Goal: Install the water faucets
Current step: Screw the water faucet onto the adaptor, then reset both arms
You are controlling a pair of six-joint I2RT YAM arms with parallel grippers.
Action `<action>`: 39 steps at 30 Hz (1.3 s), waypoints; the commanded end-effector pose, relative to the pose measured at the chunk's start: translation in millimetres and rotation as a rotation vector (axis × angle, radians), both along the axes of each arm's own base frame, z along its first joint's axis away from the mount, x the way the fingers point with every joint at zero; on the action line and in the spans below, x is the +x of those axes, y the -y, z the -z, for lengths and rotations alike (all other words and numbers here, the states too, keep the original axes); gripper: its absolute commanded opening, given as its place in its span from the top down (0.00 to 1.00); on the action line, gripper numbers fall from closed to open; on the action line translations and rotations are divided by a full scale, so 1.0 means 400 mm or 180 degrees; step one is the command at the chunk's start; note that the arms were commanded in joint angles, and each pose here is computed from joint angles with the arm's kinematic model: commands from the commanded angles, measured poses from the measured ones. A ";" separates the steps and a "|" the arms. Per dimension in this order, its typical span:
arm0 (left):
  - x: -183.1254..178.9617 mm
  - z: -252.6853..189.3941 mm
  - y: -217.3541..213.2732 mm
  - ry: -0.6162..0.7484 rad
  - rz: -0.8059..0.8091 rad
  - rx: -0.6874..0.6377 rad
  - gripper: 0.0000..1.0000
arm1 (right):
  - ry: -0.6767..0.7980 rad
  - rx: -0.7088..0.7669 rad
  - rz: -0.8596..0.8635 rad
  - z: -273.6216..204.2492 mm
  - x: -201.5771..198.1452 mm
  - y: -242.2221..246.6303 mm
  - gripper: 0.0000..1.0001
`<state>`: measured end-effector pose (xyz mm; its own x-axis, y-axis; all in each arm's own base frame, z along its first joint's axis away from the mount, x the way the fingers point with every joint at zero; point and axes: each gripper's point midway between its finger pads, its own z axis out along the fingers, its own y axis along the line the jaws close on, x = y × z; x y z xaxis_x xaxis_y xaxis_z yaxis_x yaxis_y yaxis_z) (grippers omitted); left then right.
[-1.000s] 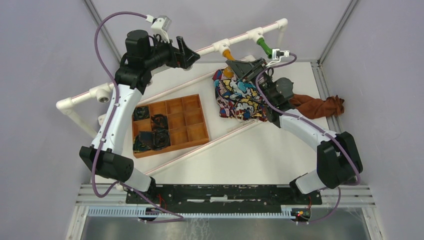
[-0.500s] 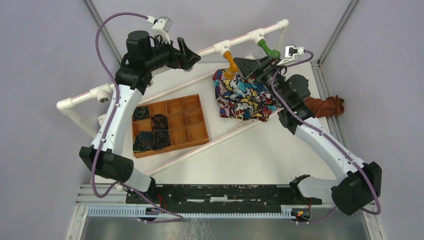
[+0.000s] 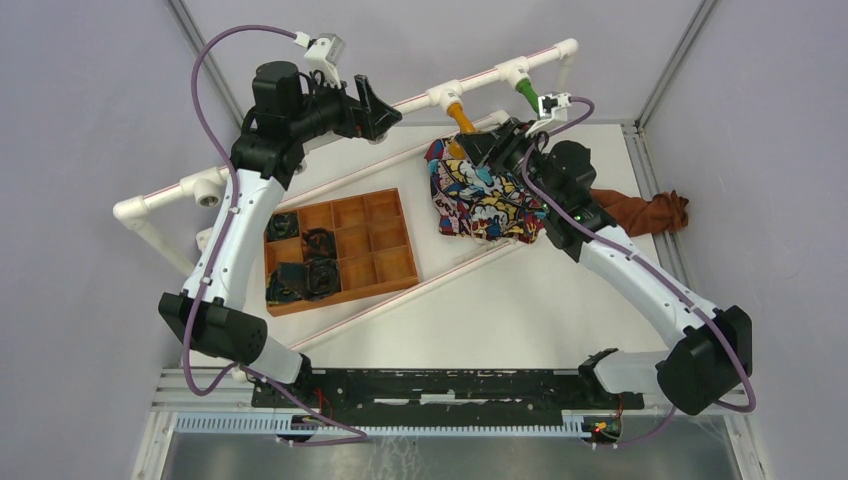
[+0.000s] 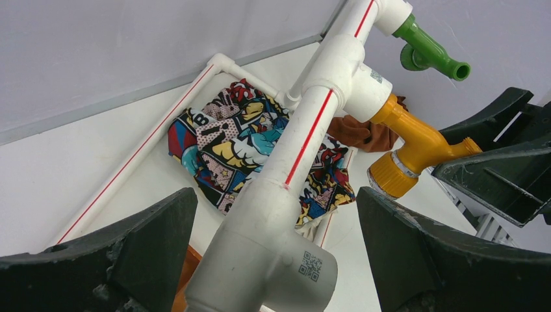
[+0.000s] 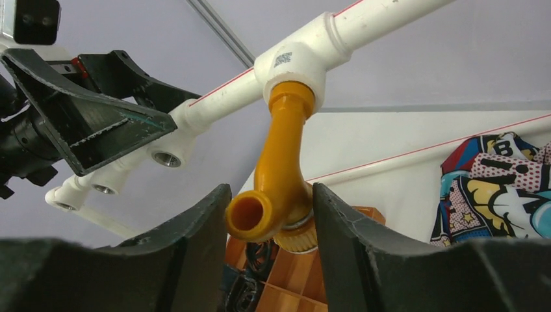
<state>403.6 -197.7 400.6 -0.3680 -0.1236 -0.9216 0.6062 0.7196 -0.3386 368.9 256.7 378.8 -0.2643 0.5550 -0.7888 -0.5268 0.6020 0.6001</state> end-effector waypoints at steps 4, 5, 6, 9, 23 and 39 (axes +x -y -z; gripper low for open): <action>-0.036 0.093 0.015 -0.0513 0.0094 -0.0004 0.00 | 0.0245 0.0166 -0.0015 -0.100 -0.002 -0.015 0.64; -0.037 0.093 0.015 -0.0512 0.0095 -0.0006 0.00 | 0.0219 0.0184 -0.0021 -0.097 -0.002 -0.016 0.68; -0.037 0.093 0.015 -0.0513 0.0092 -0.0010 0.00 | 0.0204 0.0221 -0.0036 -0.099 -0.003 -0.017 0.74; -0.037 0.098 0.015 -0.0519 0.0096 -0.0003 0.00 | 0.0089 0.0429 -0.0077 -0.101 -0.010 -0.019 0.99; -0.023 0.068 -0.001 -0.0348 -0.0027 0.0037 0.00 | -0.0314 0.1547 -0.0476 -0.154 -0.050 -0.037 0.75; 0.059 -0.193 -0.029 0.0534 -0.0401 -0.0080 0.00 | 0.0182 -0.0220 0.0663 -0.107 -0.080 0.145 0.02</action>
<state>424.4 -192.7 419.9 -0.3315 -0.1405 -0.9329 0.5640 0.7632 -0.3154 347.3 231.8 403.7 -0.2657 0.6991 -0.6638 -0.4304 0.5301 0.7306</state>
